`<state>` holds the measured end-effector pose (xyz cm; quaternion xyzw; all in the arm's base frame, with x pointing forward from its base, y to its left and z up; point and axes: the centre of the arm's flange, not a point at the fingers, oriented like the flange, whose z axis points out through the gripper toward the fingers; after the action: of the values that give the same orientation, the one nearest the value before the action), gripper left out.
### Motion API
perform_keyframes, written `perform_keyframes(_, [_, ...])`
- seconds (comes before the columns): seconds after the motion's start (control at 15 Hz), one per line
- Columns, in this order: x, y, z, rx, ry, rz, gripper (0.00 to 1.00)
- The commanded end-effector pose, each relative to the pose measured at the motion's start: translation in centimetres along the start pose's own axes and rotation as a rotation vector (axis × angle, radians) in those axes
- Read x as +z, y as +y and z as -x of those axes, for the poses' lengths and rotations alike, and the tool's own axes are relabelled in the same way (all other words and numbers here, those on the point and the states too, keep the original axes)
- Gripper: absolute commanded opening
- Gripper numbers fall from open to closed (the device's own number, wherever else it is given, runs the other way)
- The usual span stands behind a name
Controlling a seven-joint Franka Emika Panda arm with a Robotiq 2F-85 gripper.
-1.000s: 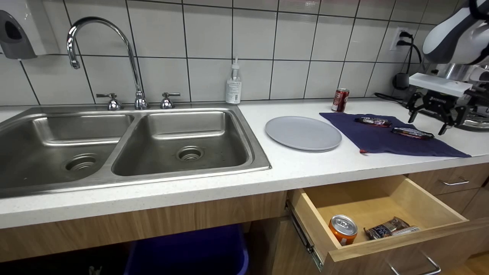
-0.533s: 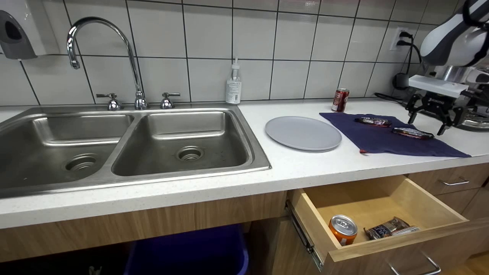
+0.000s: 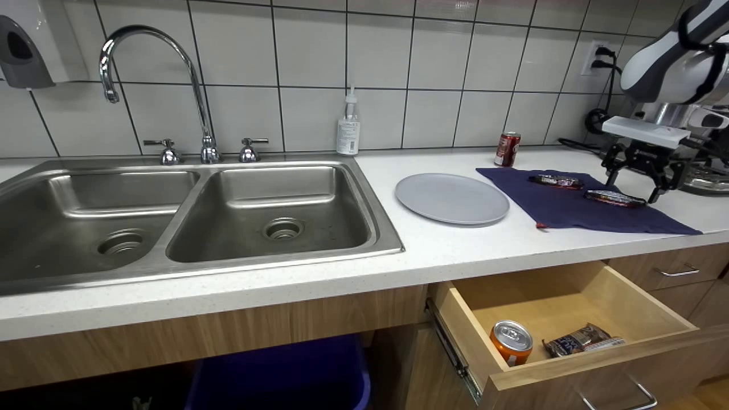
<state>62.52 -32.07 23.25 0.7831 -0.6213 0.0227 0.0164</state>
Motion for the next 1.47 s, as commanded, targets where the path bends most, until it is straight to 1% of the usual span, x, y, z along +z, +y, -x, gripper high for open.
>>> perform_keyframes(0.0, [0.6,-1.5,-1.5,-0.006,-0.029,0.001,1.0])
perform_keyframes(0.6, [1.3,-2.4,-1.9,-0.013,-0.034,0.012,1.0])
perform_keyframes(0.67, [1.3,-2.5,-1.9,-0.014,-0.033,0.012,0.75])
perform_keyframes(0.73, [1.3,-2.6,-1.9,-0.016,-0.031,0.01,0.74])
perform_keyframes(0.87, [1.2,-2.7,-1.8,-0.019,-0.03,0.009,0.58])
perform_keyframes(0.93, [1.1,-2.7,-1.8,-0.019,-0.029,0.009,0.49])
perform_keyframes(1.33, [0.7,-2.5,-1.7,-0.022,-0.023,0.005,0.03])
perform_keyframes(1.4, [0.5,-2.4,-1.6,-0.021,-0.02,0.003,0.0])
